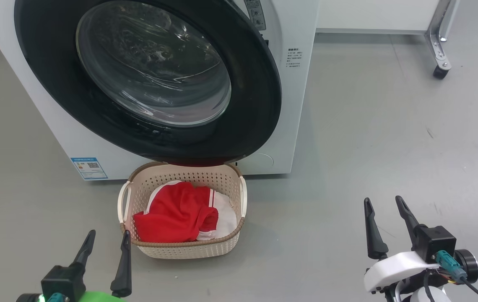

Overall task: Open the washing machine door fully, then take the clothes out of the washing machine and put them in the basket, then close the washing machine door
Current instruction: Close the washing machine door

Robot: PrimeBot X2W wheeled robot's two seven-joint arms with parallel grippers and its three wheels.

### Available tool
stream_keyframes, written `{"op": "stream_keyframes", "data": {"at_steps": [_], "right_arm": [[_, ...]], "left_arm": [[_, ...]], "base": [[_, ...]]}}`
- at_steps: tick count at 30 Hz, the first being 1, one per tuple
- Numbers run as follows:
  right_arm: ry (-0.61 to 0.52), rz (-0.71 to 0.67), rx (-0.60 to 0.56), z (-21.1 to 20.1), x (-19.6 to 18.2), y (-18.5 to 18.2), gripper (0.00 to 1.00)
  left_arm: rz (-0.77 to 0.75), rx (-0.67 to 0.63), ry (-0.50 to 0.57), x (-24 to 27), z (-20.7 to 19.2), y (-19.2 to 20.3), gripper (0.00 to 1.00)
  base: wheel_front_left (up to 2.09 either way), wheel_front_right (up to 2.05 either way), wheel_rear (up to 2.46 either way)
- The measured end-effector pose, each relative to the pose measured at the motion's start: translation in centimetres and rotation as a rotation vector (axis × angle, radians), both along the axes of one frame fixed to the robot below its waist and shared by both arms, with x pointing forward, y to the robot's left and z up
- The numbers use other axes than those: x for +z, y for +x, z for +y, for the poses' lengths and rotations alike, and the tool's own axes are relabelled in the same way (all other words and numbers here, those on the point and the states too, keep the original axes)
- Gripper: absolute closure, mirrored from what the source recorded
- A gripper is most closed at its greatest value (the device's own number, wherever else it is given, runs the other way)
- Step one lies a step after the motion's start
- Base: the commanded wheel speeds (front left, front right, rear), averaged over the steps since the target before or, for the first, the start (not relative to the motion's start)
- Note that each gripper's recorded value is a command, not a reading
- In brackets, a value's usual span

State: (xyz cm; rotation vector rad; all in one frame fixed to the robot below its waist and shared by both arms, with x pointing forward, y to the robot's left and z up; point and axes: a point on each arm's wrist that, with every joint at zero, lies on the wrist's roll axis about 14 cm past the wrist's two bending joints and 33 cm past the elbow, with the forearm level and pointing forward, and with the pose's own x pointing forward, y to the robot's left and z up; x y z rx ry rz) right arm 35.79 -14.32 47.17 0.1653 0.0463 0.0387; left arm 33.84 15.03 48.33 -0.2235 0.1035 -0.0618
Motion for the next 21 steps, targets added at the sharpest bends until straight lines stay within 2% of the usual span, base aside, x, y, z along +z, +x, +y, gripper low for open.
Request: {"op": "stream_keyframes", "data": {"at_steps": [3, 4, 5, 6, 13, 17, 21], "right_arm": [[0.0, 0.0, 0.0, 0.0, 0.0, 0.0, 0.0], [0.0, 0.0, -0.001, 0.0, 0.0, 0.0, 0.03], [0.0, 0.0, -0.003, -0.1, 0.0, 0.1, 0.64], [0.001, -0.002, -0.004, -0.1, 0.1, 0.1, 1.0], [0.007, -0.001, 0.004, 0.1, 0.0, 0.3, 1.0], [0.015, -0.004, 0.051, 1.4, 0.1, 0.7, 1.0], [0.024, -0.06, 0.118, 3.1, 1.8, 2.6, 1.0]], "left_arm": [[0.0, -0.001, 0.001, -0.1, -0.1, 0.0, 0.0], [0.002, 0.0, 0.001, -0.1, -0.1, -0.1, 0.0], [0.004, 0.0, 0.001, -0.2, 0.0, -0.1, 0.0], [0.005, 0.001, 0.002, -0.2, 0.0, -0.1, 0.0], [0.013, 0.006, 0.005, -0.5, 0.1, -0.2, 0.0], [0.021, 0.015, 0.01, -0.8, 0.4, -0.1, 0.0], [0.013, 0.034, 0.019, -0.6, 0.9, 0.4, 0.0]], "base": [[0.0, 0.0, 0.0], [0.0, 0.0, 0.0], [0.0, 0.0, 0.0], [0.0, 0.0, 0.0], [0.0, 0.0, 0.0], [0.0, 0.0, 0.0], [0.0, 0.0, 0.0]]}}
